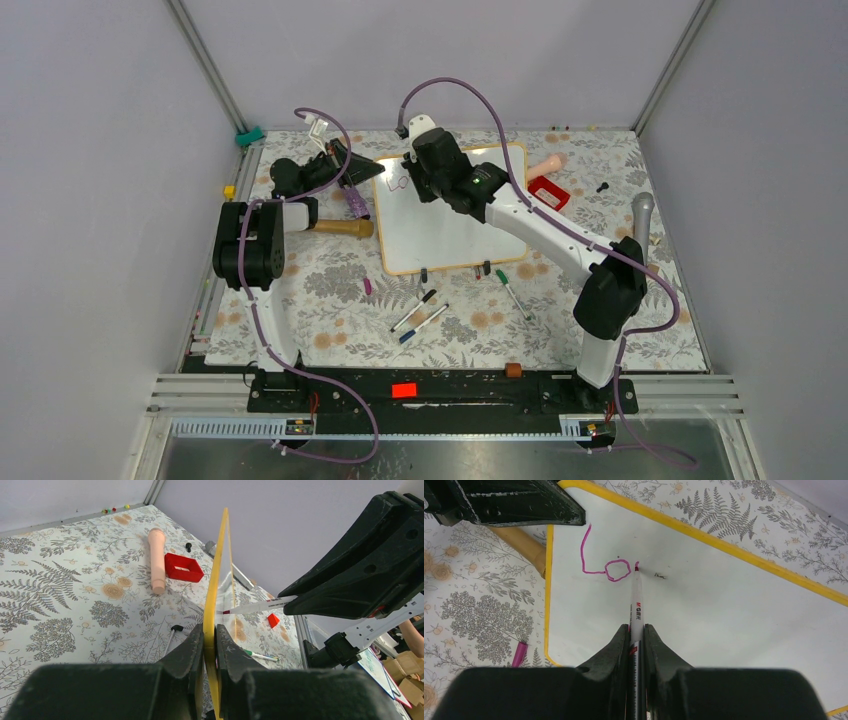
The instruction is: Write a sentence on the whiteboard
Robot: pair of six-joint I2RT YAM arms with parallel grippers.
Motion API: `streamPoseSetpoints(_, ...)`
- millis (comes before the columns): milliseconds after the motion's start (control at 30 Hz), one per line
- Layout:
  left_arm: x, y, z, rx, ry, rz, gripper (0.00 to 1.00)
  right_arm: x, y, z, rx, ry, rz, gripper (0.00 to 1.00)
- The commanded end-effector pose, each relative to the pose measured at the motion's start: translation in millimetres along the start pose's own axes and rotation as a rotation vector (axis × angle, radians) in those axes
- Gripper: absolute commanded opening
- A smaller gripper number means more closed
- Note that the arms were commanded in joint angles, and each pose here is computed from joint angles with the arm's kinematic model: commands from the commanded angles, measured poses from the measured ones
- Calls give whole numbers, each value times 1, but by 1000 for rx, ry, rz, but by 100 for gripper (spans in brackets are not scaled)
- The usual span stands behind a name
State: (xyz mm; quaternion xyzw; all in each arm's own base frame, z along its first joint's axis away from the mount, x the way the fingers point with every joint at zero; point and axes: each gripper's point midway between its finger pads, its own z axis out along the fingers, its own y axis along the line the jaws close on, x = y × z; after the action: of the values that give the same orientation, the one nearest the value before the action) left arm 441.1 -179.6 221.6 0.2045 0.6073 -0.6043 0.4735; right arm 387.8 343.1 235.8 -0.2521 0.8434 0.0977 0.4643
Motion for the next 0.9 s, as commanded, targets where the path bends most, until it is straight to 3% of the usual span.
streamPoseSetpoints(0, 15, -23, 4, 100, 84, 154, 2, 2, -5, -2, 39, 7, 6, 0)
streamPoseSetpoints(867, 15, -23, 4, 99, 83, 154, 1, 6, -18, -7, 99, 21, -20, 0)
